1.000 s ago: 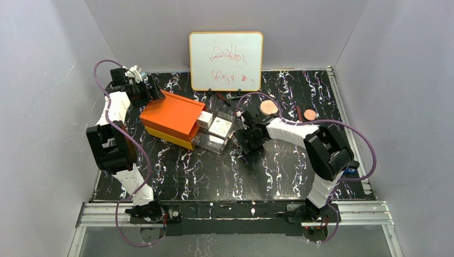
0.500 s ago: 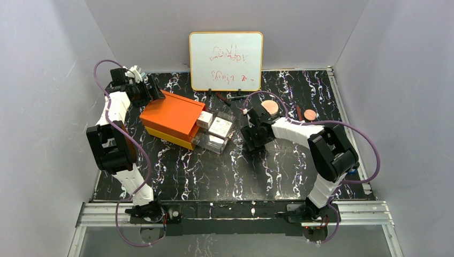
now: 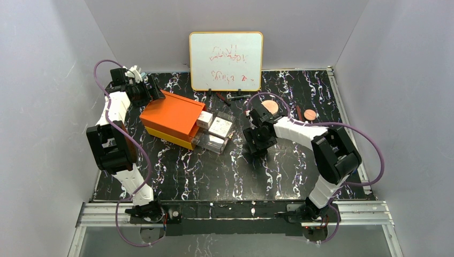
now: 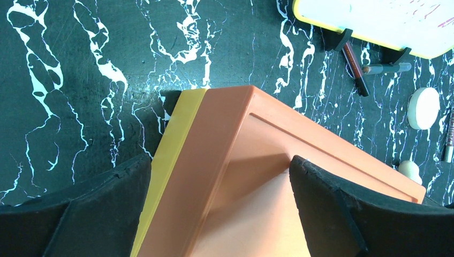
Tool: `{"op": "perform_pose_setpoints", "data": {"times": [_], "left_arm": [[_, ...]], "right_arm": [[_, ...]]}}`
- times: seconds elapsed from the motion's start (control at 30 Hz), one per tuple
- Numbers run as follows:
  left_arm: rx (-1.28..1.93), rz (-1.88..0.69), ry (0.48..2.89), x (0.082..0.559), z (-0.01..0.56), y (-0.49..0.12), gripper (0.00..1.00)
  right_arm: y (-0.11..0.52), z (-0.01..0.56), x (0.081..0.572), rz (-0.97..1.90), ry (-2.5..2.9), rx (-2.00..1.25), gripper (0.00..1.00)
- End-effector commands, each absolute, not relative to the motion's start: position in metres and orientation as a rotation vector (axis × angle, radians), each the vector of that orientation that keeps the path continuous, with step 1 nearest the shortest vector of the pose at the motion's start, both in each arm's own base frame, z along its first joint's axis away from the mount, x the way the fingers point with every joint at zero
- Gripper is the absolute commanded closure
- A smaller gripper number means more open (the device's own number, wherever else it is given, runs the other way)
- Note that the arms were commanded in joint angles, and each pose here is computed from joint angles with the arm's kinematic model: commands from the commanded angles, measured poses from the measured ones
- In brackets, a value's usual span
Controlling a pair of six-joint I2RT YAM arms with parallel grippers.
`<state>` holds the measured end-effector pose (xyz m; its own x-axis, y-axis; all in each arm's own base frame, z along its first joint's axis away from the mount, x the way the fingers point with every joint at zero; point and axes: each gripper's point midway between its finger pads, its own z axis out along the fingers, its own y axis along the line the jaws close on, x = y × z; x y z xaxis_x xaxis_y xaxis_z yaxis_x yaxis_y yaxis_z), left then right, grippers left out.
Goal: Organize the makeup
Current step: Pick up the makeup from the center of the board, then place the makeup in the drawer.
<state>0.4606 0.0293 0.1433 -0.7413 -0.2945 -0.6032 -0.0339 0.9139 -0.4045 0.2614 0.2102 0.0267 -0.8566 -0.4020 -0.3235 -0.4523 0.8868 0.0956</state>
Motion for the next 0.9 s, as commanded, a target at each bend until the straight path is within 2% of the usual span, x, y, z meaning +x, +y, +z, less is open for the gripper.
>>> {"op": "perform_pose_setpoints", "data": {"times": [0.0,0.3,0.53,0.7,0.87], "left_arm": [[-0.255,-0.423,2.533,0.429,0.109,0.03,0.03],[-0.254,-0.43,2.527,0.429,0.111,0.029,0.03],[-0.253,-0.433,2.525,0.429,0.111,0.028,0.03],[-0.255,-0.426,2.525,0.428,0.112,0.029,0.03],[-0.252,-0.423,2.527,0.429,0.111,0.03,0.03]], "right_arm": [[0.211,0.074,0.271,0.227,2.698,-0.581,0.99],[0.235,0.191,0.311,0.312,2.45,-0.534,0.99],[0.311,0.248,0.315,0.426,2.28,-0.735,0.99],[0.37,0.252,0.305,0.488,2.221,-0.888,0.99],[0.406,0.233,0.286,0.507,2.22,-1.002,0.99]]}}
